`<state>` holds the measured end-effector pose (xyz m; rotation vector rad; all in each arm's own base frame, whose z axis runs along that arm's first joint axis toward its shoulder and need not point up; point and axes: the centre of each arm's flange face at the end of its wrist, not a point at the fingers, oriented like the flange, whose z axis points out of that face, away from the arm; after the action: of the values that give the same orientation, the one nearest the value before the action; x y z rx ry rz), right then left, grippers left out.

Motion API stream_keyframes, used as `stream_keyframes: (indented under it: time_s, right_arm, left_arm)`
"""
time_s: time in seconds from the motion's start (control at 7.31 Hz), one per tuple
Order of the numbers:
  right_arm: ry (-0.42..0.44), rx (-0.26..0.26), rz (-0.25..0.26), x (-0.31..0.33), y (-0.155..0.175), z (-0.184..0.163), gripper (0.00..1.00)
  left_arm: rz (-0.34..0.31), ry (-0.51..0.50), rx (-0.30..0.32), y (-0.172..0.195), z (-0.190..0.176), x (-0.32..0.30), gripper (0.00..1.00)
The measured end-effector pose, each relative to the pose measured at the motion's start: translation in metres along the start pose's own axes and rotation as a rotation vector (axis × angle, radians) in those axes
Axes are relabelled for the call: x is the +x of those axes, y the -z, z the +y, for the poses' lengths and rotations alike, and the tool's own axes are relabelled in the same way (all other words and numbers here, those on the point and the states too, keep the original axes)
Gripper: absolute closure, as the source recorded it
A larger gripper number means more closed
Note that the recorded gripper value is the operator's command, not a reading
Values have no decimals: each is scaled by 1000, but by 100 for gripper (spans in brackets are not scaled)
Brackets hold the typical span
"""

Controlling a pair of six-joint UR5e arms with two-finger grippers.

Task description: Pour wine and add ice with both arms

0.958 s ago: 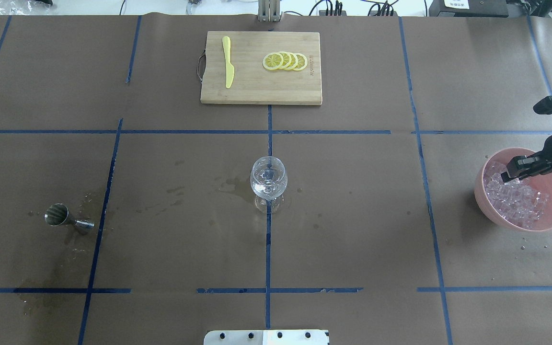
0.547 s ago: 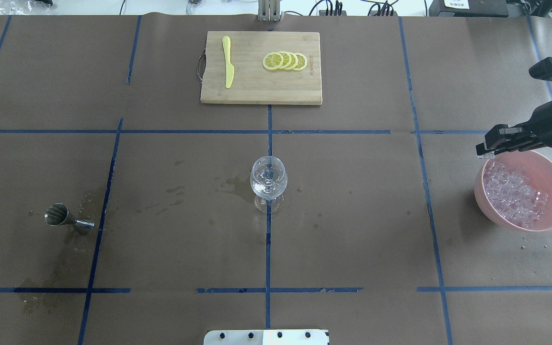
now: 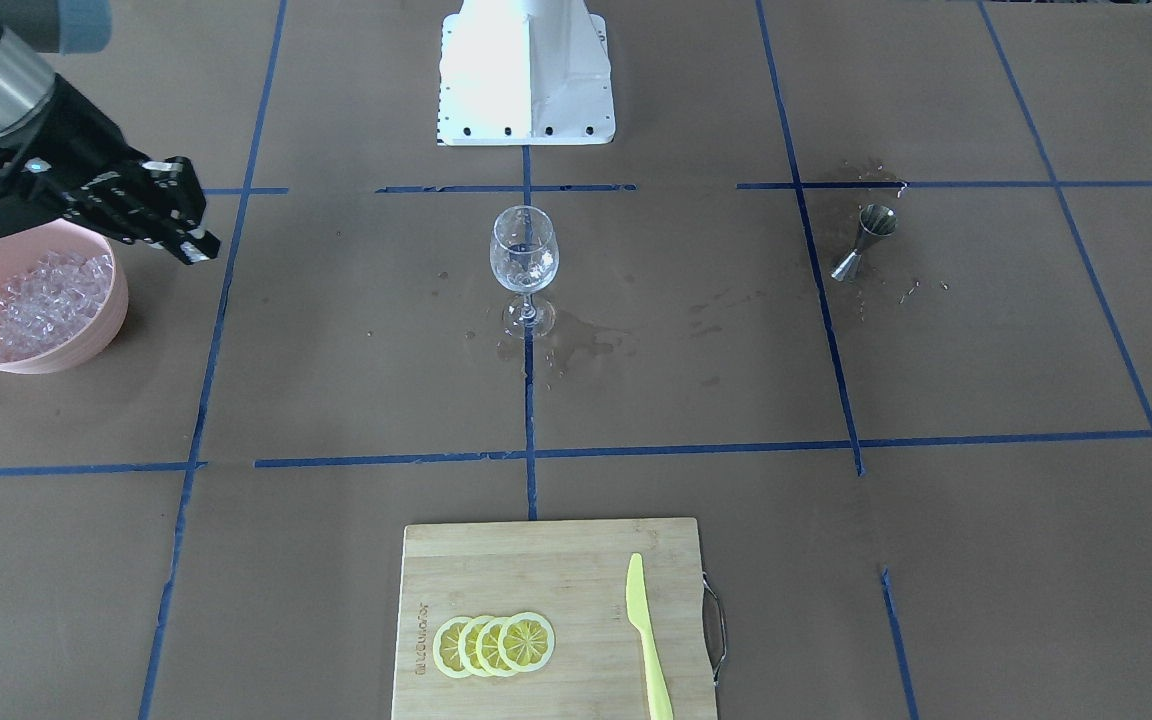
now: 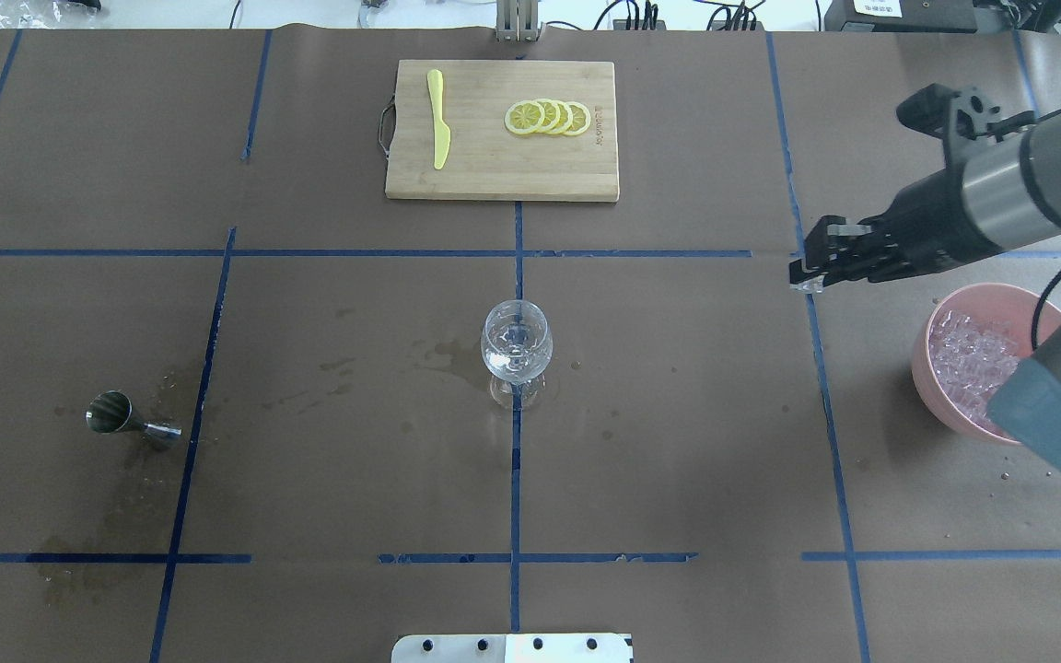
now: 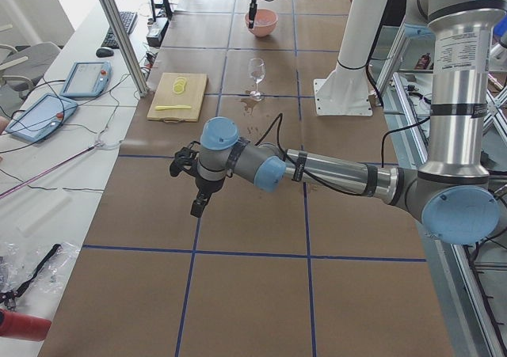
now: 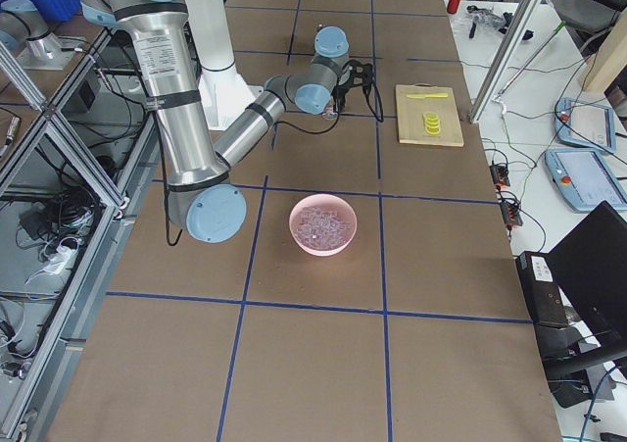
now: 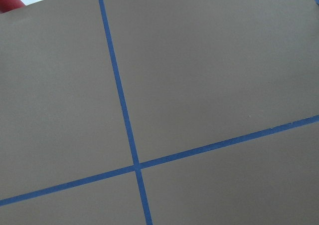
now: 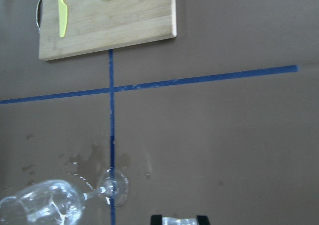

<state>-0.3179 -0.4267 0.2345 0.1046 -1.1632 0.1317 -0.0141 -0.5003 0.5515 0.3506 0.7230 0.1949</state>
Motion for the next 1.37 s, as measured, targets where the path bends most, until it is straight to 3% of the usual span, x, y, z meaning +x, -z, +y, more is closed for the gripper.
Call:
stream_keyframes:
  time_s: [0.41,0.82,0.96,1.09,1.37]
  right_arm:
    - [-53,46,22,-124,-48,47,100]
    - [-94,58,9,-174,-61,56,100]
    - [-100,64,15,-180,-67,53,37]
    - [-103,72,22,-183,-72,50,0]
    - [-104,77,31,-184,-76,48,0]
  left_arm:
    - [110,-20,-31,6,30,-14,0]
    - [138,-25,-23,12,39,-11,0]
    - [137,-26,-20,15,42,-9,0]
    - [135,-23,-17,19,48,-7,0]
    - [130,-21,-9,25,52,-5,0]
